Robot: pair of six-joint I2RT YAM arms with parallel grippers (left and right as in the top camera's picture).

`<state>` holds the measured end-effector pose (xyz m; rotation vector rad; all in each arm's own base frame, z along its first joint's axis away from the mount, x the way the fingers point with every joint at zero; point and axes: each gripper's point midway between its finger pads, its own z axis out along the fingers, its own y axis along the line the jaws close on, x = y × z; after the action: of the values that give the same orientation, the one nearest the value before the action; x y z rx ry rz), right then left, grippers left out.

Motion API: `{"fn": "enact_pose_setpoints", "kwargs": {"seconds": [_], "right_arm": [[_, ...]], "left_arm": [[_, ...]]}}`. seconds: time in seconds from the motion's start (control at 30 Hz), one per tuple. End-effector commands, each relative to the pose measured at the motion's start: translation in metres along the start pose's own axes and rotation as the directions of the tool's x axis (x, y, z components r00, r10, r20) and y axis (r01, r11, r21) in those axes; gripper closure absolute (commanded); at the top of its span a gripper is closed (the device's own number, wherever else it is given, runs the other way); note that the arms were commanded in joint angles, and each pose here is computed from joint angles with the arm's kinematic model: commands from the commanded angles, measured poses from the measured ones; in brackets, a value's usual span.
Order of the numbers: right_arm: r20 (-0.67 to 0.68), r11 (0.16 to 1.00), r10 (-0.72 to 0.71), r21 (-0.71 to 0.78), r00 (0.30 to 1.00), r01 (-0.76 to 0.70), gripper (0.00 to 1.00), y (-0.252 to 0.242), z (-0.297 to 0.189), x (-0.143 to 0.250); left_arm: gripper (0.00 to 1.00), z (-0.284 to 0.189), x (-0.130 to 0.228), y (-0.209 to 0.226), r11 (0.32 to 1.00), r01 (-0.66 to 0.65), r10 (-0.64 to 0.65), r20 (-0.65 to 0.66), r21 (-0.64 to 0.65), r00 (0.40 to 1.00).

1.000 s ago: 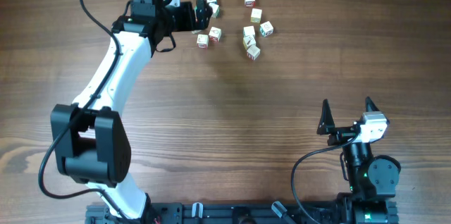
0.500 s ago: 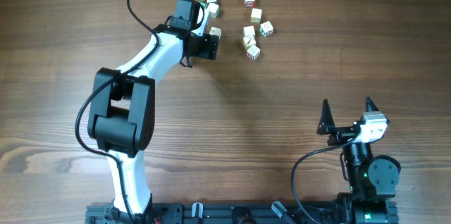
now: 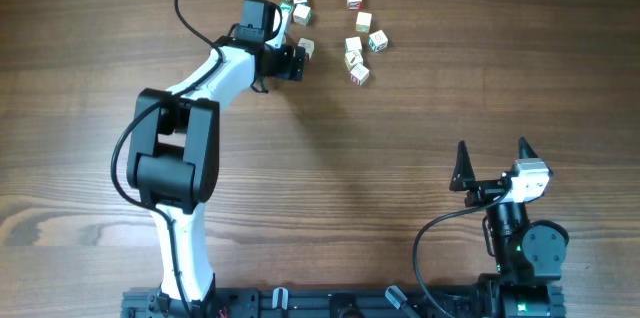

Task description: Form a circle

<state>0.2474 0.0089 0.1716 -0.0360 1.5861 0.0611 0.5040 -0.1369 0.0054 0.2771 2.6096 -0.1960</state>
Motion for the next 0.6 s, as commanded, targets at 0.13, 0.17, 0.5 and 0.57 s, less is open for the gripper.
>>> {"fn": "enact_pose_setpoints", "kwargs": {"seconds": [0.13,0.17,0.5,0.57], "right_arm": [[0.005,1.0,0.013,0.009,1.0,-0.013,0.0,-0.001,0.0,-0.001],[0.005,1.0,0.013,0.009,1.0,-0.013,0.0,-0.001,0.0,-0.001],[0.005,1.0,0.013,0.009,1.0,-0.013,0.0,-0.001,0.0,-0.001],[0.005,1.0,0.013,0.009,1.0,-0.013,0.0,-0.001,0.0,-0.001]], "left_arm": [[0.56,0.031,0.028,-0.006,0.999,0.005,-0.002,-0.076,0.041,0.997],[0.71,0.031,0.028,-0.008,0.999,0.002,0.001,-0.077,0.043,0.997],[0.76,-0.111,-0.003,-0.058,0.993,0.08,-0.077,-0.039,0.082,0.996],[0.76,-0.126,0.007,-0.069,0.985,0.15,-0.143,-0.08,0.081,0.986]]}}
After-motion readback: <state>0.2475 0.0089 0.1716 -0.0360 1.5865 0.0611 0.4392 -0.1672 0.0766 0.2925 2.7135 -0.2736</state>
